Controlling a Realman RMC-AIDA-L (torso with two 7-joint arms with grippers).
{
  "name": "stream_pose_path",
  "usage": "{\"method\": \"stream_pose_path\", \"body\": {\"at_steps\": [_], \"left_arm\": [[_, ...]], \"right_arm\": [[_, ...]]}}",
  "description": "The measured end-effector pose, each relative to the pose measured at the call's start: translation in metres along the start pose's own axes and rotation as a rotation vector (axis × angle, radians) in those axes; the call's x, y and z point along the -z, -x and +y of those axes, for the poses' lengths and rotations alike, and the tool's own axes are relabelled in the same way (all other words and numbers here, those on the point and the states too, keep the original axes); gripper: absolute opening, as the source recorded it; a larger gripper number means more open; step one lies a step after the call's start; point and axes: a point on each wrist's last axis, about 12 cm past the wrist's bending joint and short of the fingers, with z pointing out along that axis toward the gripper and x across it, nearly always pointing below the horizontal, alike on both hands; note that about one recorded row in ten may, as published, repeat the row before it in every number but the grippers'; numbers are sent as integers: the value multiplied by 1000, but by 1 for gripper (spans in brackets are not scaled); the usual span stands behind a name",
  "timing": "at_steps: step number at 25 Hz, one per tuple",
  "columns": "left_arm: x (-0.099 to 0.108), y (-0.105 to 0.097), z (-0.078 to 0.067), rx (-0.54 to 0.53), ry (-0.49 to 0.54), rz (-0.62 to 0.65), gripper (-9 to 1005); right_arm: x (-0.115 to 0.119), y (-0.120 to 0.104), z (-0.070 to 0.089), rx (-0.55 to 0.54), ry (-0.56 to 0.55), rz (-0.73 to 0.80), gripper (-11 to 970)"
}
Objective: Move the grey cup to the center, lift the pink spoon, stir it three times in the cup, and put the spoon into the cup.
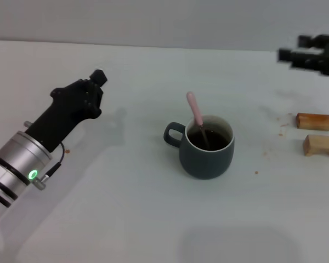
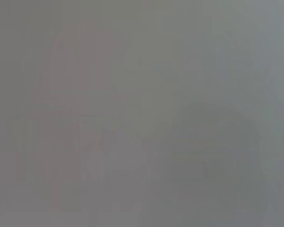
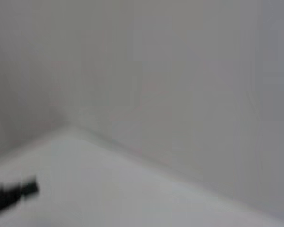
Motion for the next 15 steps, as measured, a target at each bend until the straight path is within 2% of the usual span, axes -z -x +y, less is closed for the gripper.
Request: {"method": "stream_pose_path", "body": {"at_steps": [4, 8, 10, 15], "left_arm": [[7, 5, 5, -2, 33, -46, 45], [12, 9, 11, 0, 78, -93, 45], [14, 12, 11, -19, 95, -124, 98], [20, 17, 6, -115, 174, -238, 230]], "right_arm": [[43, -36, -5, 32, -67, -333, 710], [79, -79, -8, 83, -250, -600, 710], [96, -101, -11, 84, -376, -698, 710], [123, -145, -11, 67, -659, -813, 710]]}}
